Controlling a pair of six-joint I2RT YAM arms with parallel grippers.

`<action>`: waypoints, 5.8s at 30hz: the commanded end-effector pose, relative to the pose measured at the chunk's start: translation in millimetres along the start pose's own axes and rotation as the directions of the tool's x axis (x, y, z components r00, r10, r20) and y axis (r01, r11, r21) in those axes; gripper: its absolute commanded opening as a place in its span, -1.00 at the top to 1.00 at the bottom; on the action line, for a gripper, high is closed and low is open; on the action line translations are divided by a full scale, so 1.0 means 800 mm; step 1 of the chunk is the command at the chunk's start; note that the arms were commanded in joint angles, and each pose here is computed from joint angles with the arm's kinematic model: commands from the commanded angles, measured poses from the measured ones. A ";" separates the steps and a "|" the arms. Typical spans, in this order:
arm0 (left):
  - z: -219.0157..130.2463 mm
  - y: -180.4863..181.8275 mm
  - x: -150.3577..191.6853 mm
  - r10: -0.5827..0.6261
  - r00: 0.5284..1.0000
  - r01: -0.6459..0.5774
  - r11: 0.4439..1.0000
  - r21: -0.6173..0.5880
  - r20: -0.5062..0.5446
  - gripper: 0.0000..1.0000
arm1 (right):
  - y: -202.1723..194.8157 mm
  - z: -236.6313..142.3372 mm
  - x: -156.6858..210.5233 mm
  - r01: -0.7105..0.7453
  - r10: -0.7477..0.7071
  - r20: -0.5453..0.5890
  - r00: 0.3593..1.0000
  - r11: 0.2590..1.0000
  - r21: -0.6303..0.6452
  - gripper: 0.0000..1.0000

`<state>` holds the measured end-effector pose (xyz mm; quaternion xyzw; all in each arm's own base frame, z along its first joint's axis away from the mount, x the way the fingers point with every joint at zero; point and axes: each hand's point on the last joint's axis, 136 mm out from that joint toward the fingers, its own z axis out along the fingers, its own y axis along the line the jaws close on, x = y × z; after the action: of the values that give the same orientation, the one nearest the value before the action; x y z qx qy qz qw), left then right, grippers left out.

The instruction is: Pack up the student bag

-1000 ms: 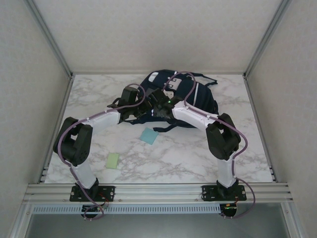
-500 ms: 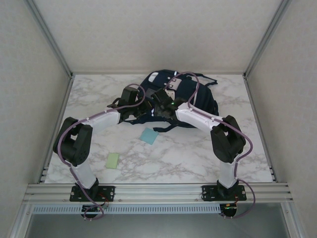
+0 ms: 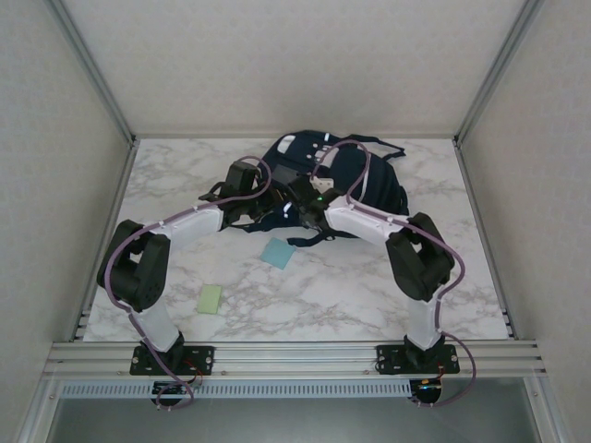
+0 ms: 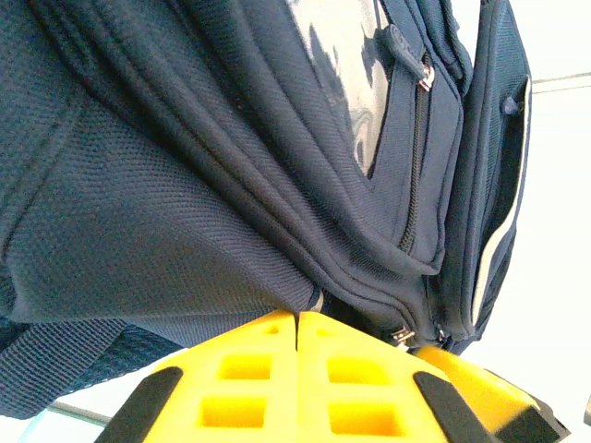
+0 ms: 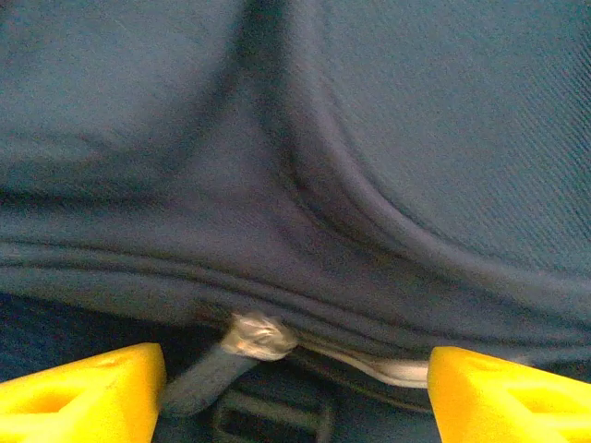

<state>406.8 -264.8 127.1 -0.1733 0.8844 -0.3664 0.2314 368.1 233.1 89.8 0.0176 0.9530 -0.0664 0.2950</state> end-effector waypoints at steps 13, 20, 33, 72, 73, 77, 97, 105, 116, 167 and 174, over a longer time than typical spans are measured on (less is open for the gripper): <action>-0.028 -0.035 -0.029 0.064 0.995 -0.068 0.996 0.059 0.072 1.00 | 0.018 -0.021 -0.019 0.053 -0.054 0.003 0.999 0.956 -0.289 -0.35; -0.030 -0.034 -0.029 0.064 0.996 -0.068 0.996 0.057 0.069 1.00 | 0.017 0.014 -0.014 0.114 -0.122 -0.010 0.992 0.952 -0.284 0.08; -0.025 -0.010 -0.052 0.070 0.992 -0.070 0.998 -0.006 0.106 1.00 | 0.016 0.018 -0.006 0.067 -0.103 -0.066 0.992 0.908 -0.414 0.87; -0.004 0.043 0.061 -0.212 0.977 0.212 0.976 -0.044 0.002 -0.83 | 0.104 -0.035 -0.052 -0.192 -0.045 -0.325 0.945 0.727 -0.659 1.00; 0.001 0.048 0.059 -0.219 0.976 0.220 0.974 -0.055 0.017 -0.83 | 0.106 -0.037 -0.051 -0.200 -0.046 -0.333 0.942 0.718 -0.666 1.00; 0.027 0.053 0.035 -0.215 0.973 0.220 0.973 -0.067 0.086 -0.71 | 0.108 -0.040 -0.034 -0.251 -0.042 -0.386 0.922 0.695 -0.674 1.00; 0.040 0.082 -0.043 -0.171 0.948 0.203 0.975 -0.095 0.270 1.00 | -0.082 -0.013 0.068 0.040 -0.150 -0.563 0.813 0.979 -0.202 1.00; 0.035 0.100 -0.064 -0.167 0.947 0.205 0.972 -0.115 0.275 1.00 | -0.156 -0.024 0.056 0.157 -0.165 -0.558 0.814 0.986 -0.062 1.00; 0.043 0.100 -0.134 -0.003 0.982 0.033 0.987 -0.157 0.188 1.00 | -0.156 -0.011 -0.002 0.375 -0.383 -0.416 0.825 0.921 -0.104 1.00; 0.059 0.057 0.051 -0.279 0.945 0.269 0.960 0.080 0.172 0.08 | 0.093 -0.054 0.019 0.100 -0.322 -0.231 0.918 0.751 -0.653 1.00; 0.046 0.063 0.036 -0.203 0.964 0.202 0.979 0.023 0.174 1.00 | 0.031 -0.039 0.036 0.209 -0.416 -0.273 0.868 0.803 -0.558 1.00</action>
<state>378.6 -284.9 47.8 -0.2930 0.8399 -0.3925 0.2339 344.8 291.6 85.9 -0.1879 0.9601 0.1782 0.1053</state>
